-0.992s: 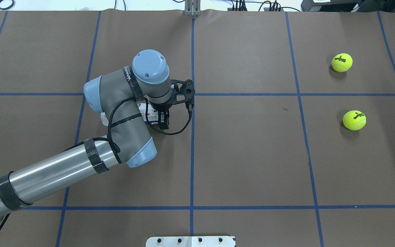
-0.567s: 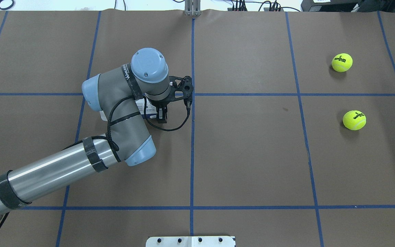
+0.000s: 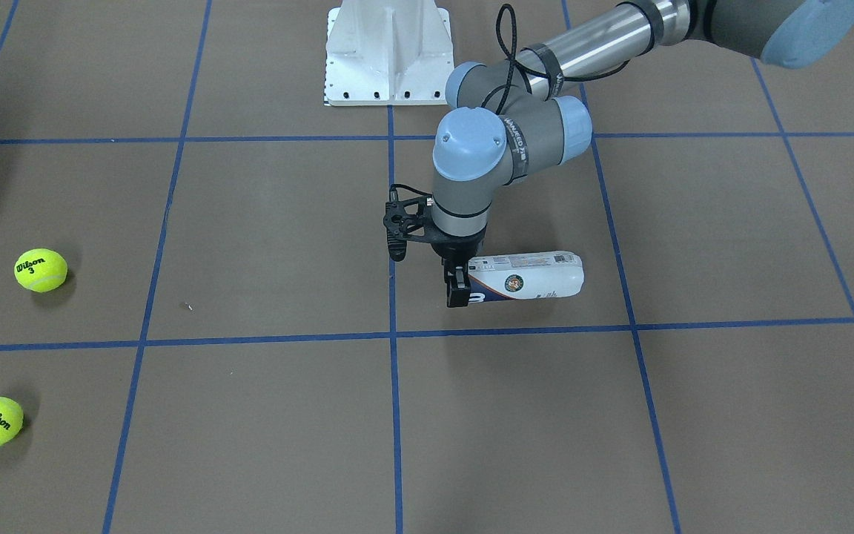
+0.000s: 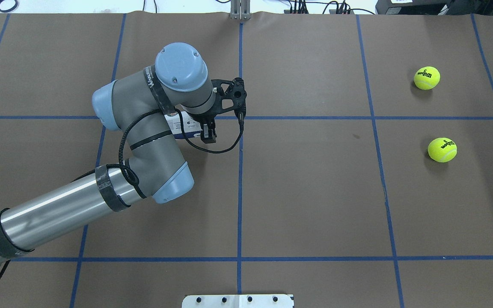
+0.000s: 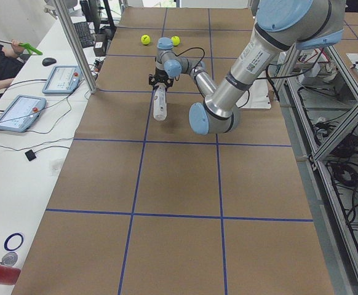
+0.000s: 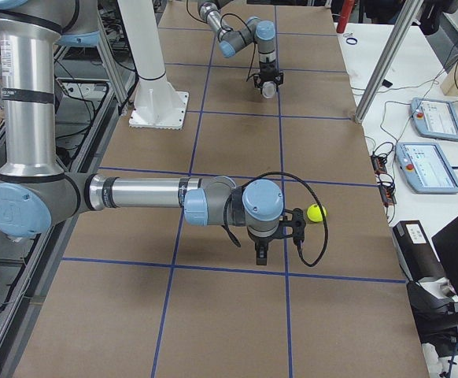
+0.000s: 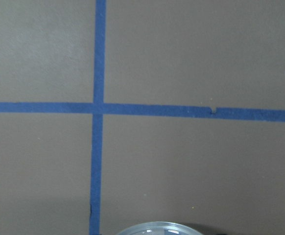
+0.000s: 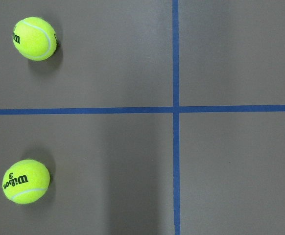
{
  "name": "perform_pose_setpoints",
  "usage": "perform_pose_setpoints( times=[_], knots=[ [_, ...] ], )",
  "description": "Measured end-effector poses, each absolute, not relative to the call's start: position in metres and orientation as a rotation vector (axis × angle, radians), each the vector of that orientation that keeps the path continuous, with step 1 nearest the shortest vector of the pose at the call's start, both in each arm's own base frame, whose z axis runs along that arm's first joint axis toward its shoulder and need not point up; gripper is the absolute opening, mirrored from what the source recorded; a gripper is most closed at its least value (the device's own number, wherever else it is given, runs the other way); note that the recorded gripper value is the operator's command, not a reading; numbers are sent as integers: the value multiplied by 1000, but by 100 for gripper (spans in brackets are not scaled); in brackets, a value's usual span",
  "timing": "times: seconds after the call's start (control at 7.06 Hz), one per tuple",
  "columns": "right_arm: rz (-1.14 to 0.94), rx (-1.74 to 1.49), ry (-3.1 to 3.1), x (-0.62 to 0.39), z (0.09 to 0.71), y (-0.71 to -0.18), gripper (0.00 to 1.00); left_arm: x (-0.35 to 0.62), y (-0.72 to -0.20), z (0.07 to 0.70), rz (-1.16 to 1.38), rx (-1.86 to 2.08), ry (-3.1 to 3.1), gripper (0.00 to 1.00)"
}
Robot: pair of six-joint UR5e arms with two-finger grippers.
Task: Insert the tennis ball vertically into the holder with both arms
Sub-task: 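Lift the can with the left gripper and rotate it upright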
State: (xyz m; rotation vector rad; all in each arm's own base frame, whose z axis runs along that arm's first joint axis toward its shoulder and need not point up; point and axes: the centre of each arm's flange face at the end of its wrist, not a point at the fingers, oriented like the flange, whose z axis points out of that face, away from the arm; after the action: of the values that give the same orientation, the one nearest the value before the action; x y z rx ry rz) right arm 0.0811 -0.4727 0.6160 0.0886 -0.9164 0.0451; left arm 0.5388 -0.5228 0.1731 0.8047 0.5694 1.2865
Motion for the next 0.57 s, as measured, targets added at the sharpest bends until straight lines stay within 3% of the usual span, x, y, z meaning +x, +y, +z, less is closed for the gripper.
perform_pose_setpoints(
  times=[0.57],
  knots=[
    [35, 113, -916, 82, 602, -476, 99, 486, -518, 115, 813, 1142, 823, 45]
  ],
)
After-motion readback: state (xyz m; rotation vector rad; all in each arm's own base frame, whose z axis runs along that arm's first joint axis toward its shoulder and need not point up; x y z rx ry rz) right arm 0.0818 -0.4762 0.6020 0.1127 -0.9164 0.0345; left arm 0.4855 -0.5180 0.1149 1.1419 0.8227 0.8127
